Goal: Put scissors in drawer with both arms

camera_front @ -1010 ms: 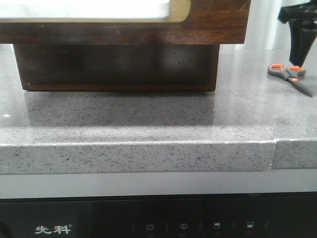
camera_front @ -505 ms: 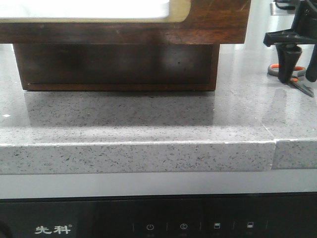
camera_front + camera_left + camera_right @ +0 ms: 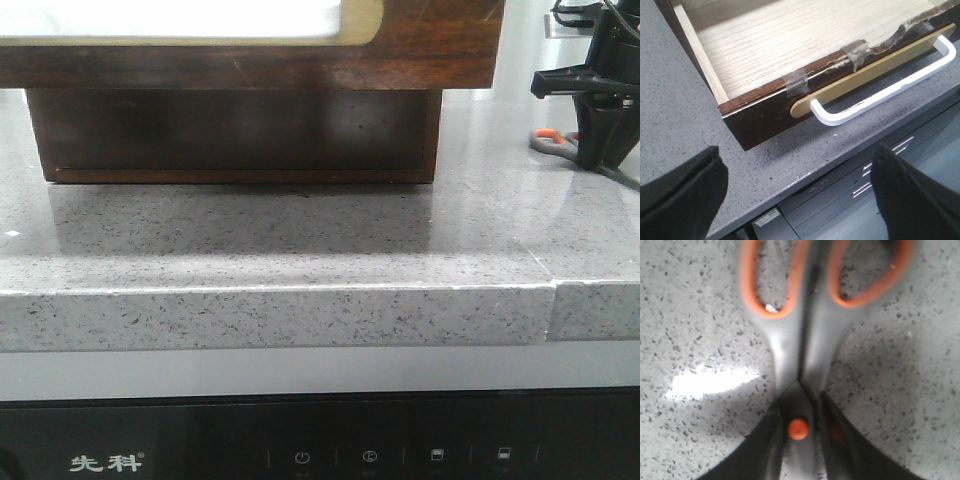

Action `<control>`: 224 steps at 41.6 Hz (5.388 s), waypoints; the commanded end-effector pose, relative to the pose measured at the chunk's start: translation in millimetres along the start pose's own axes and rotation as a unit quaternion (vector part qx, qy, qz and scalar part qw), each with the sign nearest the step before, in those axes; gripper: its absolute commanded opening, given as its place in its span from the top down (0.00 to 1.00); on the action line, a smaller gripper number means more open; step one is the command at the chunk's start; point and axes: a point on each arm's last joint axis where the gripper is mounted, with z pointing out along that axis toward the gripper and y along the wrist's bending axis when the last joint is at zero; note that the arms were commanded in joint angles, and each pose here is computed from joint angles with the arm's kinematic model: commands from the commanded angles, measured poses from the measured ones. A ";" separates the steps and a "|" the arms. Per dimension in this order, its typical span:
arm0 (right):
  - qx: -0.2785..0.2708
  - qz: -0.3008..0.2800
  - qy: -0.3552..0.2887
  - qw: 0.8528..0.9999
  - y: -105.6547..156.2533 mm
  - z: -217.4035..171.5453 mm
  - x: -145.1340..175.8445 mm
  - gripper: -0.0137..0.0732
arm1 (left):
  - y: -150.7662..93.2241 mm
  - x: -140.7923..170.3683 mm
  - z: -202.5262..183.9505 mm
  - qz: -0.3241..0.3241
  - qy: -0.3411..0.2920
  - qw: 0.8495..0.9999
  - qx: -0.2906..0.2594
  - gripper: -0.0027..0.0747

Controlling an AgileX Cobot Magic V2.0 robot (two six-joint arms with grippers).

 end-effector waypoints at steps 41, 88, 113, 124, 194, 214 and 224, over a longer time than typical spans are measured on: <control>0.027 -0.054 -0.209 0.976 3.2 -222.0 50.0 0.75 | -0.2 -12.7 -7.0 -0.005 -0.051 0.999 0.006 0.24; -0.229 -0.534 -0.348 0.736 200.5 -268.0 102.0 0.75 | -0.2 -12.7 -7.0 -0.005 -0.051 0.999 0.006 0.24; -0.194 -0.565 -0.288 0.748 235.2 -196.7 73.9 0.41 | -0.2 -12.7 -7.0 -0.005 -0.051 0.999 0.006 0.24; -0.198 -0.540 -0.312 0.756 226.8 -221.6 80.3 0.34 | -0.2 -12.7 -7.0 -0.005 -0.051 0.999 0.006 0.24; -0.209 -0.248 -0.382 0.866 47.0 -293.2 312.4 0.39 | -0.2 -12.7 -7.0 -0.005 -0.052 0.999 0.006 0.25; -0.209 -0.248 -0.382 0.865 47.0 -293.2 312.4 0.92 | -0.2 -12.7 -7.0 -0.005 -0.052 0.999 0.006 0.96; -0.208 -0.249 -0.378 0.867 46.8 -292.6 312.8 0.92 | -0.2 -12.7 -7.0 -0.005 -0.052 0.999 0.006 0.99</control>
